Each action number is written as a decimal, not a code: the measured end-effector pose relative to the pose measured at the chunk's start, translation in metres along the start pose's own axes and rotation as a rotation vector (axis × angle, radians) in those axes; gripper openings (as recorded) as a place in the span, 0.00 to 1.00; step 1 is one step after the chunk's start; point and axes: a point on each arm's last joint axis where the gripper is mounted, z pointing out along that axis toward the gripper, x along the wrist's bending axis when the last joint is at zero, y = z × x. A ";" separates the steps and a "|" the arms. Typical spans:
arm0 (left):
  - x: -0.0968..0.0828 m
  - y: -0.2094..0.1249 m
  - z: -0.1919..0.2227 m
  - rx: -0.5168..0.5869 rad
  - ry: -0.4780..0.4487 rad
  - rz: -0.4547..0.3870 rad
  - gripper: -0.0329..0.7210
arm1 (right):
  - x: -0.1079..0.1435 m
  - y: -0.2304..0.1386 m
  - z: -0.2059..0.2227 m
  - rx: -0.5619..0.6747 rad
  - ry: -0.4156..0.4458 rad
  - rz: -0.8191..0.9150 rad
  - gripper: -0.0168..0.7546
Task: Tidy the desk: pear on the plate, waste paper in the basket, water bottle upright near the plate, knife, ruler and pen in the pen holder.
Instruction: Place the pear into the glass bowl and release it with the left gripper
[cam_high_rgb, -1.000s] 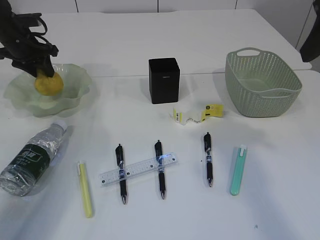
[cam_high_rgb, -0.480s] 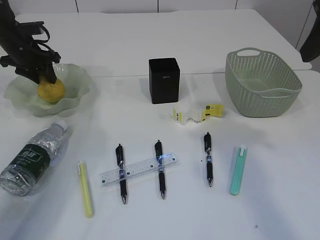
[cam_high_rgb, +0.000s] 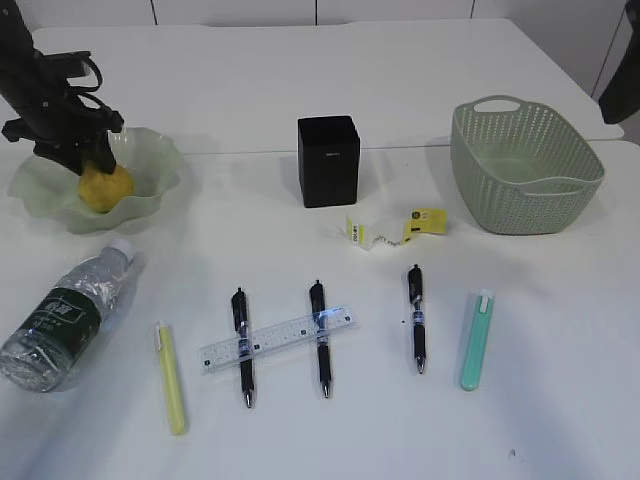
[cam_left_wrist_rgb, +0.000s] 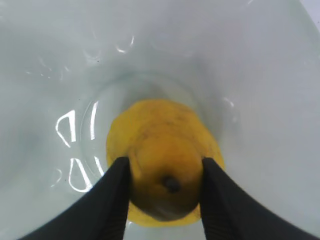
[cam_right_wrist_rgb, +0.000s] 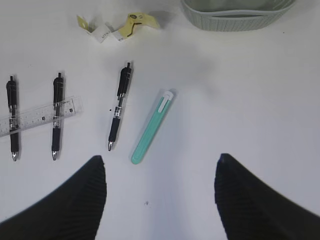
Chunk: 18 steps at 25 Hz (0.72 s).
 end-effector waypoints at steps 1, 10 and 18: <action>0.000 0.000 0.000 0.000 0.000 0.000 0.43 | 0.000 0.000 0.000 0.000 0.000 0.000 0.71; 0.000 0.000 0.000 0.005 -0.005 -0.004 0.49 | 0.000 0.000 0.000 0.000 0.004 0.001 0.71; -0.002 -0.002 0.004 0.017 -0.032 -0.017 0.61 | 0.001 0.000 0.000 0.000 0.007 0.002 0.71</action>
